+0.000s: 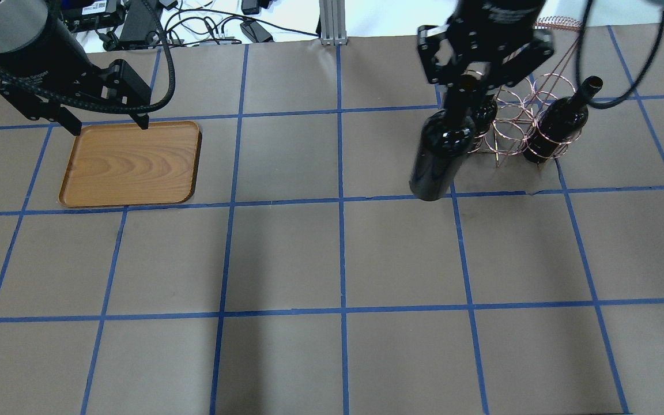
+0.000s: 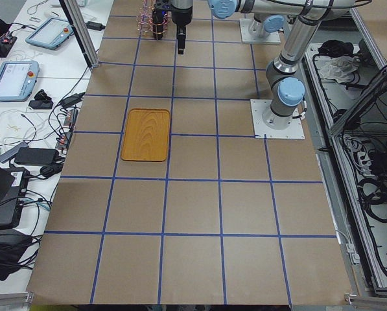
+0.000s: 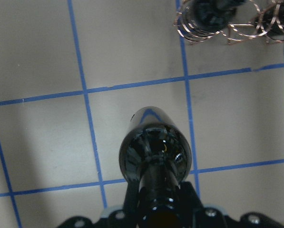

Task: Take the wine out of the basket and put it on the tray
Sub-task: 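Carry the bottle toward the tray and stand it upright on the table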

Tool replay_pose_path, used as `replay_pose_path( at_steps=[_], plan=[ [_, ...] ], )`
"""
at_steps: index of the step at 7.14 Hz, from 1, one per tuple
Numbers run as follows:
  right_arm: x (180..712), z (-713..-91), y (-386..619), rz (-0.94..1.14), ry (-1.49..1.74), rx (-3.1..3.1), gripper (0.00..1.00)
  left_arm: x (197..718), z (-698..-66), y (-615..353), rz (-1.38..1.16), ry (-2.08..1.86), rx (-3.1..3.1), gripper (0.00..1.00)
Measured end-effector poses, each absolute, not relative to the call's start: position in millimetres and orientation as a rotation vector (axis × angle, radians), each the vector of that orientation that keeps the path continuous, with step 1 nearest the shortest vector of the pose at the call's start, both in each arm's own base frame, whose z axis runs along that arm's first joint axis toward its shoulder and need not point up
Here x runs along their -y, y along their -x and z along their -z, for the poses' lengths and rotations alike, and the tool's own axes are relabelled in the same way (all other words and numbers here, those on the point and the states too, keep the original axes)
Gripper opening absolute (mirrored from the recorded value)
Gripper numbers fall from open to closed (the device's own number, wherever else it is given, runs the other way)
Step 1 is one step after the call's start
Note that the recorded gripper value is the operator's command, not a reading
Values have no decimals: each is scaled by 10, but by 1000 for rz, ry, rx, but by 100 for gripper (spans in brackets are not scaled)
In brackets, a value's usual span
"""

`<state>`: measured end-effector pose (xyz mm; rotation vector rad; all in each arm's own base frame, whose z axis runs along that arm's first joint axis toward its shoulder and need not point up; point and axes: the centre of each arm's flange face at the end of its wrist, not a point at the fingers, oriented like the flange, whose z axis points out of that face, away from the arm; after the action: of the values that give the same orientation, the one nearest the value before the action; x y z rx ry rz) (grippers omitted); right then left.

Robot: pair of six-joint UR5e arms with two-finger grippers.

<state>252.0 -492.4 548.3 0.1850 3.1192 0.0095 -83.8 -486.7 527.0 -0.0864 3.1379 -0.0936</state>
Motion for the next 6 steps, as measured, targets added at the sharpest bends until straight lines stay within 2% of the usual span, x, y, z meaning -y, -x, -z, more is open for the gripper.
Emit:
replay_pose_path(
  at_steps=[3,6],
  plan=[
    [4833,-4594,-3728,41,-251,-3097,10,4864,-5281,808,91,90,-3136,100],
    [4749,-4113,-4120,60,-387,-3066,9,4893,-5291,596,95,138,-3139,100]
  ],
)
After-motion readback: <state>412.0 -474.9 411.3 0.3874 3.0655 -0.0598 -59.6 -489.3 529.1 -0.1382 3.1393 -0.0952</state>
